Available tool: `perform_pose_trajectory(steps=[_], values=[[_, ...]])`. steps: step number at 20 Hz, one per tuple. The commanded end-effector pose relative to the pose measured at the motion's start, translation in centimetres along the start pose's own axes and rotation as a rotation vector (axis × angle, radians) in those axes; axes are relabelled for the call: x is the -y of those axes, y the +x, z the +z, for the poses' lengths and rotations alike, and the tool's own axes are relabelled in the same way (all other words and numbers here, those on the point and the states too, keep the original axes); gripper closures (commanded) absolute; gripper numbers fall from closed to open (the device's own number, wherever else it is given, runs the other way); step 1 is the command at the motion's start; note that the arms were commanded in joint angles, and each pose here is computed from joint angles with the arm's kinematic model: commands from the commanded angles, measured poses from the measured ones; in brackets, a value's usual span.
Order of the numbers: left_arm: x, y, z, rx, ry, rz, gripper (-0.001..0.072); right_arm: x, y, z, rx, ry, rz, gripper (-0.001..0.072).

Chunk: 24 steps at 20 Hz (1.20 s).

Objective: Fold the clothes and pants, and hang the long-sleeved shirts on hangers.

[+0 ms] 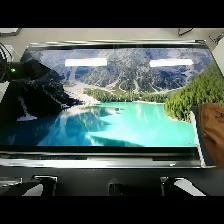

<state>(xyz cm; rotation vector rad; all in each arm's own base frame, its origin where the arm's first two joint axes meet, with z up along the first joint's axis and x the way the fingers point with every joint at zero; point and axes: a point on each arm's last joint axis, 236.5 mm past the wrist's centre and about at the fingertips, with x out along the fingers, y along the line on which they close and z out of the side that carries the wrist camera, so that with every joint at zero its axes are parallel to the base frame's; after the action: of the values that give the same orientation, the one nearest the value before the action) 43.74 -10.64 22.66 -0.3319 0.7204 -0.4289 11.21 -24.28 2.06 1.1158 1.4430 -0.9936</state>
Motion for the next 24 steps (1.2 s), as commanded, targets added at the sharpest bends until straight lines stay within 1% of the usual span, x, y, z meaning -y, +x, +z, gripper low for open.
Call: perform_pose_trajectory(steps=[1, 2, 3, 4, 5, 6, 7, 8, 9, 10, 11, 12, 13, 14, 15, 16, 17, 18, 20, 22, 24], values=[[0.0, 0.0, 0.1, 0.004, -0.001, 0.001, 0.0686, -1.0, -0.3, 2.4, 0.111, -0.062, 0.038, 0.0097], [0.0, -0.1, 0.4, 0.015, 0.002, 0.001, 0.0686, -2.6, -2.3, 3.8, 0.184, -0.118, 0.104, 0.0044], [0.3, -0.5, 1.2, 0.042, 0.010, 0.001, 0.0687, -4.9, -5.5, 5.7, 0.297, -0.164, 0.191, 0.0018], [0.6, -1.1, 2.9, 0.098, 0.024, 0.003, 0.0687, -7.7, -10.0, 7.7, 0.449, -0.216, 0.307, 0.0020], [1.1, -2.3, 5.6, 0.196, 0.042, 0.008, 0.0688, -11.2, -15.8, 9.0, 0.633, -0.329, 0.415, 0.0022], [1.7, -3.6, 8.4, 0.300, 0.085, 0.018, 0.0689, -14.2, -20.7, 9.0, 0.796, -0.481, 0.445, 0.0022], [1.8, -4.8, 10.8, 0.387, 0.163, 0.065, 0.0690, -17.8, -25.0, 7.6, 0.938, -0.648, 0.438, 0.0022], [1.0, -5.2, 12.3, 0.433, 0.233, 0.154, 0.0691, -21.1, -27.2, 5.7, 1.014, -0.758, 0.445, 0.0023], [-0.8, -4.8, 12.4, 0.414, 0.258, 0.265, 0.0691, -24.5, -28.0, 3.3, 1.037, -0.824, 0.481, 0.0032], [-3.1, -3.7, 11.4, 0.355, 0.256, 0.368, 0.0691, -28.2, -27.2, 0.3, 0.989, -0.843, 0.540, 0.0033], [-5.8, -2.0, 9.0, 0.237, 0.236, 0.471, 0.0689, -31.3, -25.2, -2.6, 0.886, -0.829, 0.586, 0.0033], [-8.0, -0.2, 5.9, 0.100, 0.195, 0.527, 0.0680, -34.0, -21.7, -6.1, 0.737, -0.824, 0.591, 0.0032], [-9.7, 1.7, 1.9, -0.072, 0.143, 0.547, 0.0474, -35.8, -17.7, -9.5, 0.598, -0.887, 0.548, 0.0031], [-11.0, 3.1, -2.5, -0.249, 0.075, 0.560, 0.0085, -37.0, -13.6, -12.8, 0.460, -0.971, 0.489, 0.0029], [-11.9, 4.3, -7.6, -0.452, 0.014, 0.552, 0.0012, -37.6, -9.5, -16.1, 0.314, -1.046, 0.422, 0.0031], [-12.2, 5.2, -11.6, -0.604, -0.013, 0.514, 0.0013, -37.6, -5.8, -19.2, 0.181, -1.111, 0.353, 0.0039], [-12.4, 5.9, -14.8, -0.688, -0.056, 0.493, 0.0013, -37.4, -3.2, -21.7, 0.090, -1.167, 0.293, 0.0046], [-12.6, 6.6, -16.0, -0.676, -0.104, 0.496, 0.0013, -37.3, -1.5, -23.3, 0.056, -1.214, 0.238, 0.0046], [-12.3, 7.7, -16.6, -0.598, -0.105, 0.487, 0.0013, -37.7, -0.2, -24.5, 0.095, -1.266, 0.176, 0.0037], [-12.0, 8.0, -16.9, -0.612, -0.047, 0.467, 0.0012, -37.6, 0.0, -24.4, 0.145, -1.301, 0.121, 0.0039], [-12.1, 8.0, -16.9, -0.618, -0.022, 0.459, 0.0012, -37.1, 0.1, -24.3, 0.133, -1.300, 0.106, 0.0040]])
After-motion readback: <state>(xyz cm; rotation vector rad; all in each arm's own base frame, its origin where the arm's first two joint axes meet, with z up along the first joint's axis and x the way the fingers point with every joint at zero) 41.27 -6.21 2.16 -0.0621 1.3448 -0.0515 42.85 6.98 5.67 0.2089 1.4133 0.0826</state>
